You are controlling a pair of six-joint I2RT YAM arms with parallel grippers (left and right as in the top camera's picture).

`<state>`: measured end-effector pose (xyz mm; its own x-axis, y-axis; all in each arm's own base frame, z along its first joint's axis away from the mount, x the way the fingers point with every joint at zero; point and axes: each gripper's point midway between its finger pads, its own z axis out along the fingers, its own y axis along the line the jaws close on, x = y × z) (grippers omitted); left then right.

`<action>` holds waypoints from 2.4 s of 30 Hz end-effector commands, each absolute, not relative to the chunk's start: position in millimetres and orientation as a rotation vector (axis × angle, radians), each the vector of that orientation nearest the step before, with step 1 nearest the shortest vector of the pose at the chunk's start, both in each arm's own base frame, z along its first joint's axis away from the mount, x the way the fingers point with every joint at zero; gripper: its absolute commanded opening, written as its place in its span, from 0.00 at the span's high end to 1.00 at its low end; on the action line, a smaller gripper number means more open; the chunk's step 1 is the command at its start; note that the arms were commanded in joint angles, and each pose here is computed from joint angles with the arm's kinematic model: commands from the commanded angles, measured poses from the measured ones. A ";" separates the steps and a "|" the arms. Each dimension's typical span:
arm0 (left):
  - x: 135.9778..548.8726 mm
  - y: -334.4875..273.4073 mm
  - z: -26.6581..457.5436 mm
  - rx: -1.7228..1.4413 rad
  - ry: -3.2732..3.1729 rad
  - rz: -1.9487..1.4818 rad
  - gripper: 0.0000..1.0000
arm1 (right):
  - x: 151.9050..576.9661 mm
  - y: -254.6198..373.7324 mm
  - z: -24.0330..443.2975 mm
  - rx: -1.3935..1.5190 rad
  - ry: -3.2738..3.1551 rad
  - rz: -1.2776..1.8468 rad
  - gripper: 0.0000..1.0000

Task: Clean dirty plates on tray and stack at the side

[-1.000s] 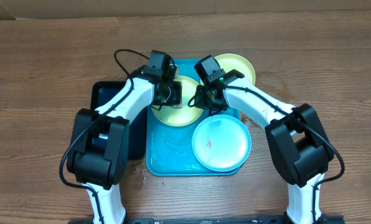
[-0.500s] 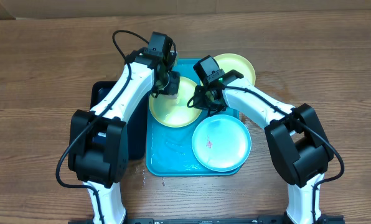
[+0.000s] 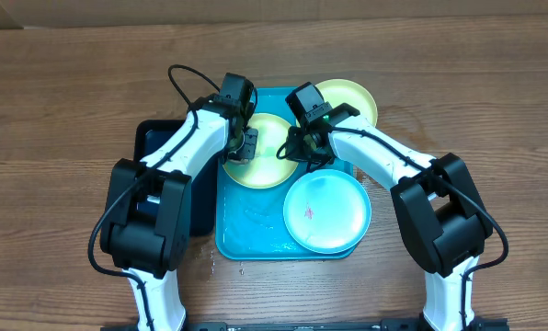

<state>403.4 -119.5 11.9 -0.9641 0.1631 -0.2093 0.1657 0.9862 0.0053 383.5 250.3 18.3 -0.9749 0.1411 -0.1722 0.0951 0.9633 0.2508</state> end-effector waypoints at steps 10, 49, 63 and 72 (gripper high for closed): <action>364.4 -203.1 20.1 0.344 2.951 -0.784 0.96 | 386.8 260.8 24.1 0.139 2.903 0.394 0.96; 376.1 -193.8 9.2 0.283 2.882 -0.753 0.96 | 386.7 260.7 24.1 0.139 2.904 0.393 0.96; 401.9 -152.4 78.1 0.223 2.860 -0.360 0.96 | 386.3 260.4 23.9 0.140 2.905 0.392 0.96; 394.5 -123.5 30.9 0.160 2.945 -0.123 0.96 | 386.2 260.3 23.9 0.140 2.905 0.391 0.96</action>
<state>398.7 -136.2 53.7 -0.9650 0.1188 -0.2337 0.1539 0.9784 -0.1382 384.3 251.4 18.7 -0.9748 0.1339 -0.1782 0.0862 0.9638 0.2524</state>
